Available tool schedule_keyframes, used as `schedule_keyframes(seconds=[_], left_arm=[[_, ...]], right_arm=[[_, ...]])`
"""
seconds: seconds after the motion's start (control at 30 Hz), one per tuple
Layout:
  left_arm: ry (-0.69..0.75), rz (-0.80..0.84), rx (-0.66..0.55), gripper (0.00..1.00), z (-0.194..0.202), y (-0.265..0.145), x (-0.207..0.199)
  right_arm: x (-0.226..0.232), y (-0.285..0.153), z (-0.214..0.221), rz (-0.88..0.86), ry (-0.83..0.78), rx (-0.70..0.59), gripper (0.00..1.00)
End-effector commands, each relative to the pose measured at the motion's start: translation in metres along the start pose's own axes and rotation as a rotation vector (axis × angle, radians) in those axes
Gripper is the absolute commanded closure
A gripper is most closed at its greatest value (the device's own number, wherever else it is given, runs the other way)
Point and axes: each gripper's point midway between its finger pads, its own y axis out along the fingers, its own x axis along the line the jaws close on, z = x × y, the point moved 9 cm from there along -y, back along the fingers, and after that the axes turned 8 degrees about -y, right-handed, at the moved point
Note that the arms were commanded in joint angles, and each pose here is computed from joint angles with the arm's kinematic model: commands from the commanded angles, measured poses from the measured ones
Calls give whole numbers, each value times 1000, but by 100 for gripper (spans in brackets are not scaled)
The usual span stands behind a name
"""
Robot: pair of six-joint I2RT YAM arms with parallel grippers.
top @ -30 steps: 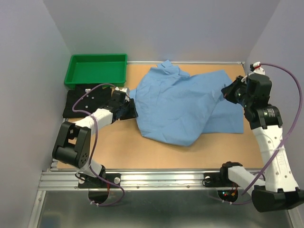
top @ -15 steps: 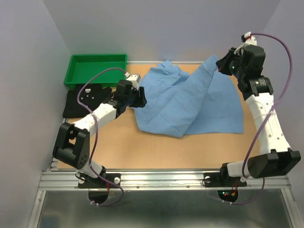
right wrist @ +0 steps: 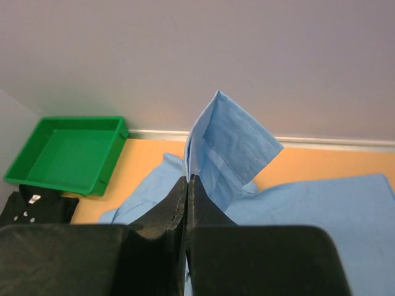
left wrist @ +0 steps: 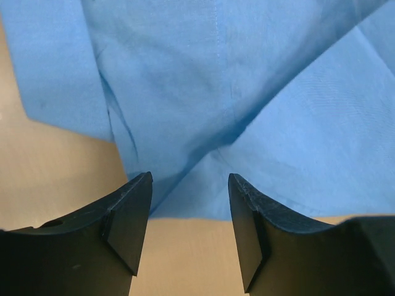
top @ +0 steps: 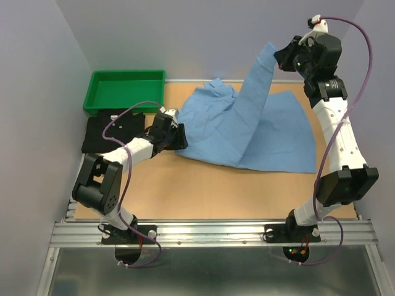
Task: Fold and stack the long sleeve shirts
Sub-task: Fold the shirt
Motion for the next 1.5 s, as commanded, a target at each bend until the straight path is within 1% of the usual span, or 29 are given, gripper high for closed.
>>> schedule_keyframes(seconds=[0.0,0.07,0.17,0.27,0.33,0.47,0.5,0.73,0.83,0.87,0.9,0.97,1.0,1.17,1.2,1.27,1.4,1.47], left_arm=[[-36,61,-172,36,-25,-32,-10],[-27,70,-168,36,-22,-34,-8],[-16,98,-143,34,-16,-32,-9],[0,126,-120,27,-12,-30,-8],[12,139,-104,25,-10,-28,-9],[4,119,-82,24,-4,-24,-4],[-4,109,-76,24,-1,-22,-2],[-16,99,-89,24,2,-29,0],[-14,99,-103,24,2,-33,0],[-13,97,-109,24,1,-34,0],[-11,96,-119,24,0,-36,0],[-10,87,-132,24,1,-39,1],[-11,90,-141,24,0,-42,1],[-19,73,-171,24,2,-49,4],[-22,71,-187,24,1,-52,3],[-27,65,-198,24,2,-55,4],[-42,56,-212,24,5,-58,7],[-49,50,-216,24,7,-60,8]], right_arm=[[13,13,-24,-149,-65,-102,99],[16,18,-22,-208,-70,-98,100],[17,32,-9,-268,-62,-60,99],[20,42,3,-328,-60,-26,99],[25,50,11,-368,-65,-11,99],[36,64,14,-432,-73,-6,99],[43,65,9,-459,-85,-23,99],[56,81,-2,-518,-104,-69,99],[64,84,-18,-574,-117,-127,99],[64,88,-14,-584,-114,-122,99],[69,86,-25,-601,-129,-161,99],[72,91,-24,-623,-130,-173,99],[75,91,-30,-632,-139,-202,99],[79,98,-33,-669,-137,-253,99],[82,100,-36,-683,-151,-292,100],[84,104,-36,-705,-155,-322,99],[92,110,-35,-742,-170,-368,99],[94,119,-27,-747,-160,-367,99]])
